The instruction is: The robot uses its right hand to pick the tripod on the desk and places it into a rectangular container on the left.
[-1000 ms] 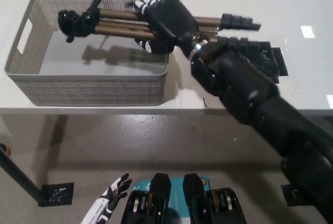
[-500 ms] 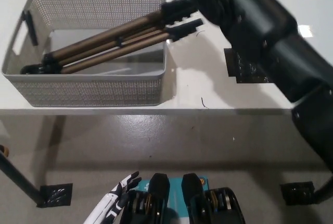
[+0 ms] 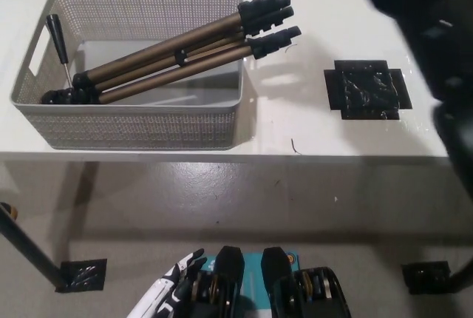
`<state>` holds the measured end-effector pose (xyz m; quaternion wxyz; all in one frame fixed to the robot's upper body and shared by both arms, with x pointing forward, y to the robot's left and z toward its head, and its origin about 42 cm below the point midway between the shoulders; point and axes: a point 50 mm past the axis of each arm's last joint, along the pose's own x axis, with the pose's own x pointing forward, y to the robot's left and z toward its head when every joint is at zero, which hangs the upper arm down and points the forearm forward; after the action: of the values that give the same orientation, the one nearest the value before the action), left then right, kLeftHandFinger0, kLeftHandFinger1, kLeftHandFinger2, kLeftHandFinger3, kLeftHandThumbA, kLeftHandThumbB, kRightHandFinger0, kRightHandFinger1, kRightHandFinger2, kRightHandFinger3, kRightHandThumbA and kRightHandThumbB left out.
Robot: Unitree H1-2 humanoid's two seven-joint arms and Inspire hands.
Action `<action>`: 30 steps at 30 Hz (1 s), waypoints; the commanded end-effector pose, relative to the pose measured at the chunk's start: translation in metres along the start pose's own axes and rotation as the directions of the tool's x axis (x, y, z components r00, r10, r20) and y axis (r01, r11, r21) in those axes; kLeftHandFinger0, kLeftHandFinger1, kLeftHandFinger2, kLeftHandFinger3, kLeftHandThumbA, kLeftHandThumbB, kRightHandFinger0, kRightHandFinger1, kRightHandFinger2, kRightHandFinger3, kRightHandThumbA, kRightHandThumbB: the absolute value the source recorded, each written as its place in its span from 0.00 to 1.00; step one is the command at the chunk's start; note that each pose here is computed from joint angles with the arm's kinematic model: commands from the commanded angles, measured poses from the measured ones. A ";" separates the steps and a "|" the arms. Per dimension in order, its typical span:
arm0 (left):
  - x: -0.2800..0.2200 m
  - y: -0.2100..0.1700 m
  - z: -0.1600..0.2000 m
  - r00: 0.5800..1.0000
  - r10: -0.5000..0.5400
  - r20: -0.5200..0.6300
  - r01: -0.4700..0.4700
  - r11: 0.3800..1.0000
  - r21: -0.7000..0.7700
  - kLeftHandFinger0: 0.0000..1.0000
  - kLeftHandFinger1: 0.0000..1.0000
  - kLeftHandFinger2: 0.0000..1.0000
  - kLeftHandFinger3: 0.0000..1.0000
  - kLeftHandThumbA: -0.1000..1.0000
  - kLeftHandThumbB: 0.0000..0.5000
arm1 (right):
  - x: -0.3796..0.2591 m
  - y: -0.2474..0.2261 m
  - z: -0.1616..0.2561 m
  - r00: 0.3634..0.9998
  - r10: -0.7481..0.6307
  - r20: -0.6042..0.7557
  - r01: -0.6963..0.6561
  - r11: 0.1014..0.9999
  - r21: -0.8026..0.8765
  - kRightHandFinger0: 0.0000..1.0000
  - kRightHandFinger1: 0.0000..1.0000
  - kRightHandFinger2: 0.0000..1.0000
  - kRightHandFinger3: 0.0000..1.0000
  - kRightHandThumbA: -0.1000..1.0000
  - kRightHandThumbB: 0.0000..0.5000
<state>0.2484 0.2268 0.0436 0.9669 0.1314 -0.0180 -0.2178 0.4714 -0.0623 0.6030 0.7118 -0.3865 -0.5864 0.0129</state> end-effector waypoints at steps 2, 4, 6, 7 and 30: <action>-0.006 0.003 0.002 0.999 0.030 0.015 -0.030 1.000 -0.001 1.00 1.00 1.00 1.00 1.00 0.55 | -0.098 -0.146 -0.037 0.968 -0.223 -0.111 0.230 0.971 0.061 1.00 1.00 1.00 1.00 1.00 0.82; -0.009 0.004 0.000 0.999 0.036 0.010 -0.036 0.999 -0.010 1.00 1.00 1.00 1.00 1.00 0.56 | -0.141 -0.181 -0.039 0.937 -0.334 -0.100 0.338 0.941 0.030 1.00 1.00 1.00 1.00 1.00 0.72; -0.009 0.006 -0.003 0.999 0.041 0.009 -0.041 0.999 -0.006 1.00 1.00 1.00 1.00 1.00 0.56 | -0.177 -0.213 -0.032 0.921 -0.378 -0.094 0.383 0.923 0.046 1.00 1.00 1.00 1.00 1.00 0.79; -0.010 0.006 -0.004 0.999 0.045 0.005 -0.045 0.999 -0.005 1.00 1.00 1.00 1.00 1.00 0.57 | -0.204 -0.233 -0.027 0.904 -0.417 -0.091 0.423 0.905 0.056 1.00 1.00 1.00 1.00 1.00 0.77; 0.027 0.028 0.023 0.985 0.132 0.113 -0.125 0.990 -0.069 1.00 1.00 1.00 1.00 1.00 0.58 | -0.471 -0.054 0.086 0.788 -0.151 -0.596 0.479 0.759 0.441 1.00 1.00 1.00 1.00 1.00 0.60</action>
<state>0.2669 0.2308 0.0498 0.9737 0.1184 -0.0292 -0.1926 0.2507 -0.3054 0.2686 0.9116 -0.1772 -0.3589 -0.0940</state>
